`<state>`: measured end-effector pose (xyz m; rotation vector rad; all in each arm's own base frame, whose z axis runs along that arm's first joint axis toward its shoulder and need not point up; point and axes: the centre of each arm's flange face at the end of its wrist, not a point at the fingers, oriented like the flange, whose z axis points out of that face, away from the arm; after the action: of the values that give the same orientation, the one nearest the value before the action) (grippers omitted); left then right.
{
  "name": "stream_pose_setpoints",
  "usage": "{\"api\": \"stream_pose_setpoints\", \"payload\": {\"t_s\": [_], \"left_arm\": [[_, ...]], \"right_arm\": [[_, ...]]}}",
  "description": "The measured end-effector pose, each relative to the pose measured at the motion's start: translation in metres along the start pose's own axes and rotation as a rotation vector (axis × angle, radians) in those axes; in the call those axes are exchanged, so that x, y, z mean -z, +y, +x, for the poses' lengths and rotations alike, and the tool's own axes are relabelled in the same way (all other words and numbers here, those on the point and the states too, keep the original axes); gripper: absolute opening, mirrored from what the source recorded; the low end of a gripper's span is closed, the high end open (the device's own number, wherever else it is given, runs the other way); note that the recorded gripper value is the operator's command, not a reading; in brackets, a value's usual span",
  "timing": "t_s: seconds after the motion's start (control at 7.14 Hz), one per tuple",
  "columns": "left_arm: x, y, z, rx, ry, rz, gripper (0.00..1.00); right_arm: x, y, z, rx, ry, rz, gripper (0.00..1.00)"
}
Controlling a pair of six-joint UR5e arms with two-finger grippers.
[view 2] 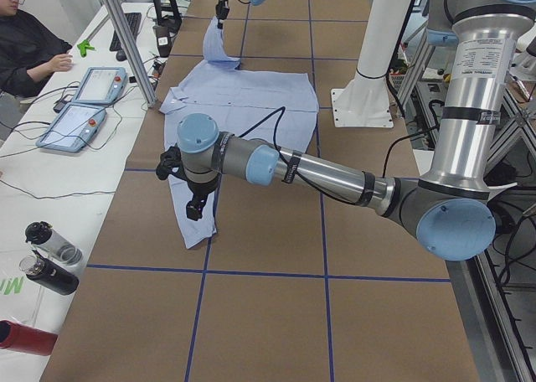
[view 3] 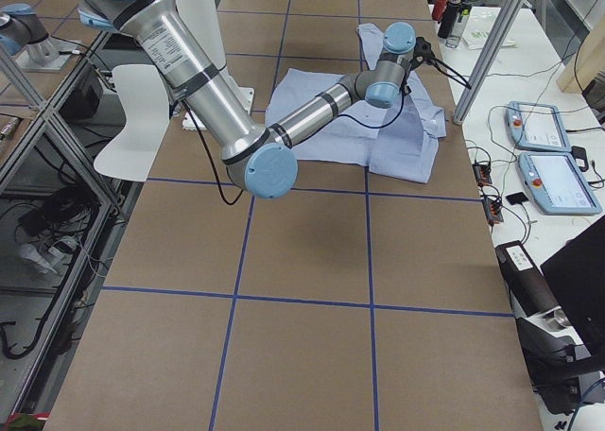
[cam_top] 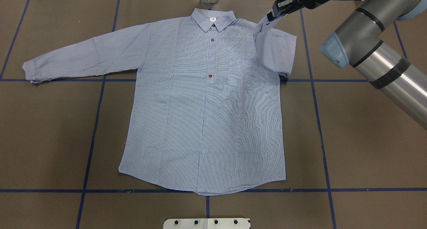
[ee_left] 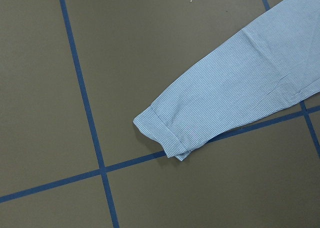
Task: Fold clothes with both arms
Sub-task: 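Lift the sleeve with the right gripper and carry it across the shirt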
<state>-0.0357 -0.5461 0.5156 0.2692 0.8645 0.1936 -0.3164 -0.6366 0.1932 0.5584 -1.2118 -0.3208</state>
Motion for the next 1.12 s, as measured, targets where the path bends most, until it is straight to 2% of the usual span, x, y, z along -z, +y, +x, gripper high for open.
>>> {"api": "stream_pose_setpoints", "payload": {"t_s": [0.56, 0.98, 1.12], "left_arm": [[0.0, 0.0, 0.0, 0.001, 0.0, 0.001, 1.0], [0.0, -0.001, 0.0, 0.005, -0.001, 0.002, 1.0], [0.0, -0.001, 0.0, 0.007, -0.001, 0.002, 1.0]], "right_arm": [[-0.044, -0.03, -0.063, 0.048, 0.013, 0.038, 0.0], [-0.076, -0.035, -0.076, 0.044, 0.037, 0.027, 0.0], [-0.097, -0.033, -0.08, 0.038, 0.049, 0.011, 0.0]]}}
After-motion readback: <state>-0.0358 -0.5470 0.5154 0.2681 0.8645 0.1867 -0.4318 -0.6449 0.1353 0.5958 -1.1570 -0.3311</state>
